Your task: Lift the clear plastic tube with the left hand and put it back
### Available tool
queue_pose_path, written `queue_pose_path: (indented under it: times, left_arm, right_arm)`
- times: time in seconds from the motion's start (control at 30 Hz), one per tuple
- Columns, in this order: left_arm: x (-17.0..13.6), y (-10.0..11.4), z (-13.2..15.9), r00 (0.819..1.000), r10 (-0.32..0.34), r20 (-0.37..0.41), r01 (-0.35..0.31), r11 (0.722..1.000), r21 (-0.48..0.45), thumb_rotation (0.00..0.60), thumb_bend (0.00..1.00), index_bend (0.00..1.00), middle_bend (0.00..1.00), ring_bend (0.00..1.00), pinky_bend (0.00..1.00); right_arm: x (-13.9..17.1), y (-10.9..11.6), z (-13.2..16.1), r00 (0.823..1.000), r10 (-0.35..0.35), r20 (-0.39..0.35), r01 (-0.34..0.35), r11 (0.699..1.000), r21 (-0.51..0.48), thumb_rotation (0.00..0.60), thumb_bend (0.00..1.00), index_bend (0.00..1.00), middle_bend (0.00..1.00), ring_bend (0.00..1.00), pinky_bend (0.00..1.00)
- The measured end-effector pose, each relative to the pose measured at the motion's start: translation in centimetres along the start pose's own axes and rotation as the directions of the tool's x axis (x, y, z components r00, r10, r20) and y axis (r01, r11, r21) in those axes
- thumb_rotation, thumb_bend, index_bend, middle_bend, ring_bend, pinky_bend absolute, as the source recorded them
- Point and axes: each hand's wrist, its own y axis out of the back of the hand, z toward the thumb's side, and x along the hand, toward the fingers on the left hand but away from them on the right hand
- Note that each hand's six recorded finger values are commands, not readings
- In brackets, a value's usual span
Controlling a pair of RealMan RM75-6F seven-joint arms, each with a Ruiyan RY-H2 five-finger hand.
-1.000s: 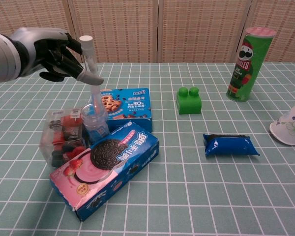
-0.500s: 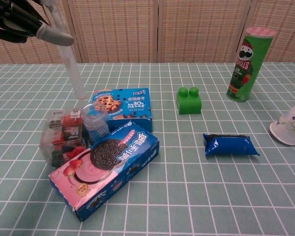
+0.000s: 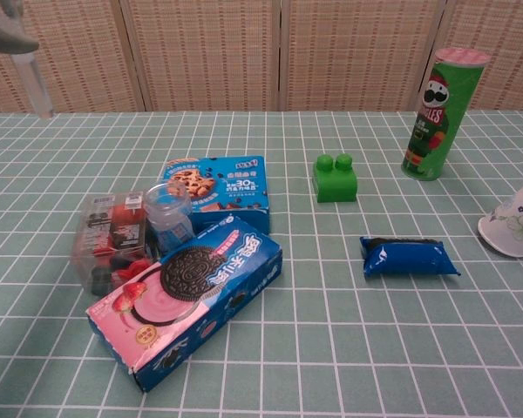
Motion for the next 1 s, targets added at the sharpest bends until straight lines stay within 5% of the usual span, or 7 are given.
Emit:
queue_pose_path:
  times: [0.13,0.27,0.4,0.53,0.67,0.87,1.0]
  left_arm:
    - [-0.3,-0.4,-0.4,0.999,-0.029,-0.02,0.028,0.999,-0.041,0.6,0.25,0.77,1.0,1.0,1.0]
    - [-0.3,-1.0,-0.7,0.992,-0.124,-0.033,0.115,0.974,-0.197,0.6,0.25,0.77,1.0,1.0,1.0]
    - [0.1,-1.4,-0.9,0.972,-0.235,-0.015,0.21,0.896,-0.39,0.6,0.25,0.77,1.0,1.0,1.0]
    - [0.5,-1.0,-1.6,0.954,-0.301,0.003,0.266,0.836,-0.48,0.6,0.25,0.77,1.0,1.0,1.0]
    - [1.0,-0.5,-2.4,0.96,-0.281,-0.009,0.248,0.861,-0.444,0.6,0.25,0.77,1.0,1.0,1.0]
    - [1.4,-0.2,-4.0,0.989,-0.109,-0.102,0.079,0.961,-0.264,0.6,0.25,0.77,1.0,1.0,1.0]
    - [1.2,-0.9,-4.2,0.99,-0.052,-0.13,0.026,0.98,-0.199,0.6,0.25,0.77,1.0,1.0,1.0]
  right_arm:
    - [-0.1,-0.1,0.0,1.0,0.002,0.002,-0.002,1.0,0.001,0.6,0.27,0.4,0.44,0.33,0.51]
    - [-0.1,0.0,-0.1,1.0,0.0,0.004,0.0,1.0,0.0,0.6,0.27,0.4,0.44,0.33,0.51]
    - [-0.1,0.0,-0.1,1.0,0.001,0.005,-0.001,1.0,-0.001,0.6,0.27,0.4,0.44,0.33,0.51]
    - [-0.1,-0.1,-0.2,1.0,0.001,0.006,-0.001,1.0,0.0,0.6,0.27,0.4,0.44,0.33,0.51]
    - [-0.1,-0.1,-0.2,1.0,0.002,0.007,-0.002,1.0,0.0,0.6,0.27,0.4,0.44,0.33,0.51]
    - [-0.1,-0.1,-0.2,1.0,0.003,0.007,-0.003,1.0,0.0,0.6,0.27,0.4,0.44,0.33,0.51]
    - [-0.1,-0.1,-0.2,1.0,0.004,0.008,-0.004,1.0,0.0,0.6,0.27,0.4,0.44,0.33,0.51]
